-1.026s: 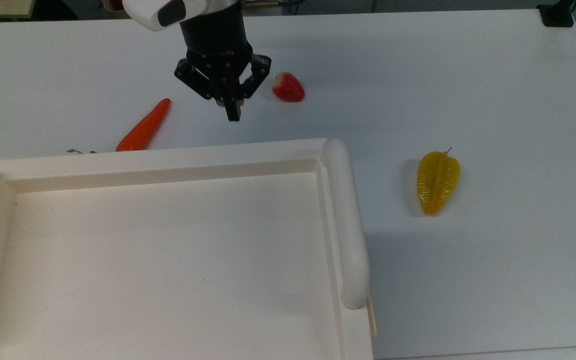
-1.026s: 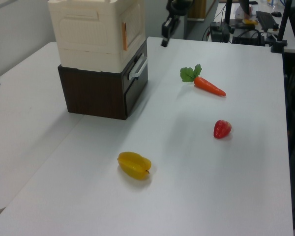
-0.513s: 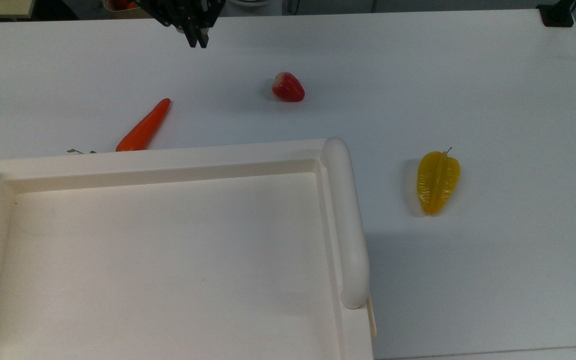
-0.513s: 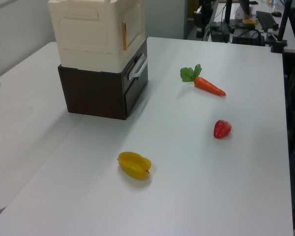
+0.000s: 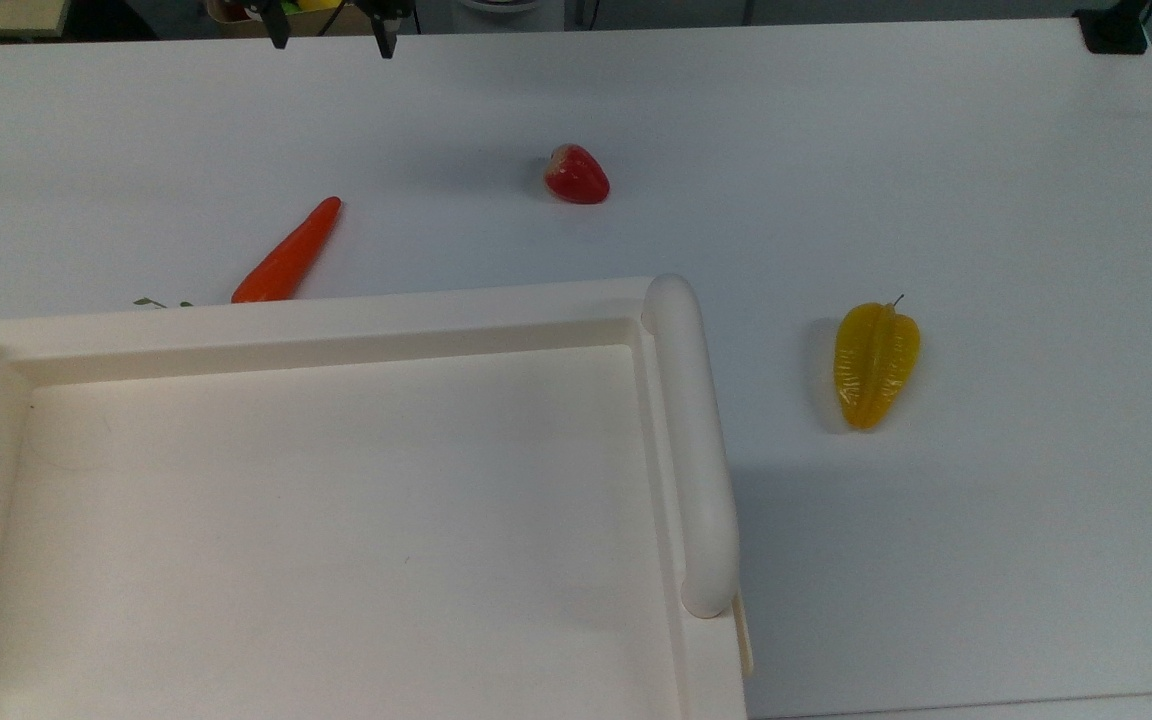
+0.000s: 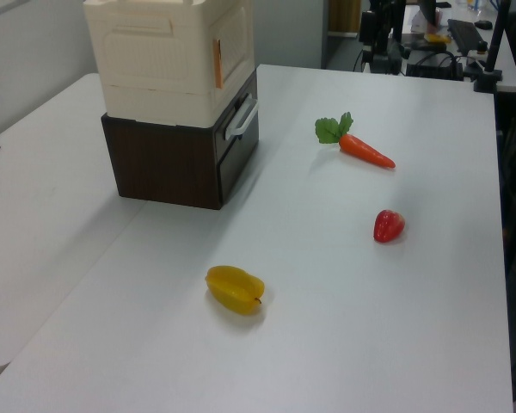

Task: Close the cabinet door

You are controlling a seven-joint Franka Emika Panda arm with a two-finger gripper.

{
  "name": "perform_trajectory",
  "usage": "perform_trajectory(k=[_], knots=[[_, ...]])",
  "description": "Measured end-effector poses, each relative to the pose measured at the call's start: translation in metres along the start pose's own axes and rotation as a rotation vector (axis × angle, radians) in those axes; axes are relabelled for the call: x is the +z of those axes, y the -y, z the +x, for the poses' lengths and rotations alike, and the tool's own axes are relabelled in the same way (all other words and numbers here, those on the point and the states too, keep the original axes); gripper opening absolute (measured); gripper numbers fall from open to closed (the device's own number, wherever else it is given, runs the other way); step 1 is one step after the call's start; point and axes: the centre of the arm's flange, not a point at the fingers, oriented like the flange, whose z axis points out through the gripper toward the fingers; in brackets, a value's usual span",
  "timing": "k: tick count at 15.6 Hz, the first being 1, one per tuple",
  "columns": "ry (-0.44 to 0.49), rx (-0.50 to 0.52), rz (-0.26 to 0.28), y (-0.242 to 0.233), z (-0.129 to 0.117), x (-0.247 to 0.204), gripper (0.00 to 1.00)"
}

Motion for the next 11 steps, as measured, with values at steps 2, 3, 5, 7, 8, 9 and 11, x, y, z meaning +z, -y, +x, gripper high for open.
perform_trajectory(k=[2,3,5,7,8,9,11], knots=[[0.000,-0.002,-0.002,-0.001,0.000,0.000,1.00],[-0.001,-0.001,-0.002,-0.002,0.000,0.000,1.00],[-0.002,0.005,-0.003,-0.006,-0.001,-0.001,1.00],[-0.012,0.021,-0.003,-0.015,-0.001,-0.005,1.00],[-0.018,0.032,-0.004,-0.022,-0.002,-0.009,1.00],[-0.023,0.042,-0.004,-0.028,-0.002,-0.011,1.00],[-0.031,0.054,-0.004,-0.036,-0.004,-0.016,1.00]])
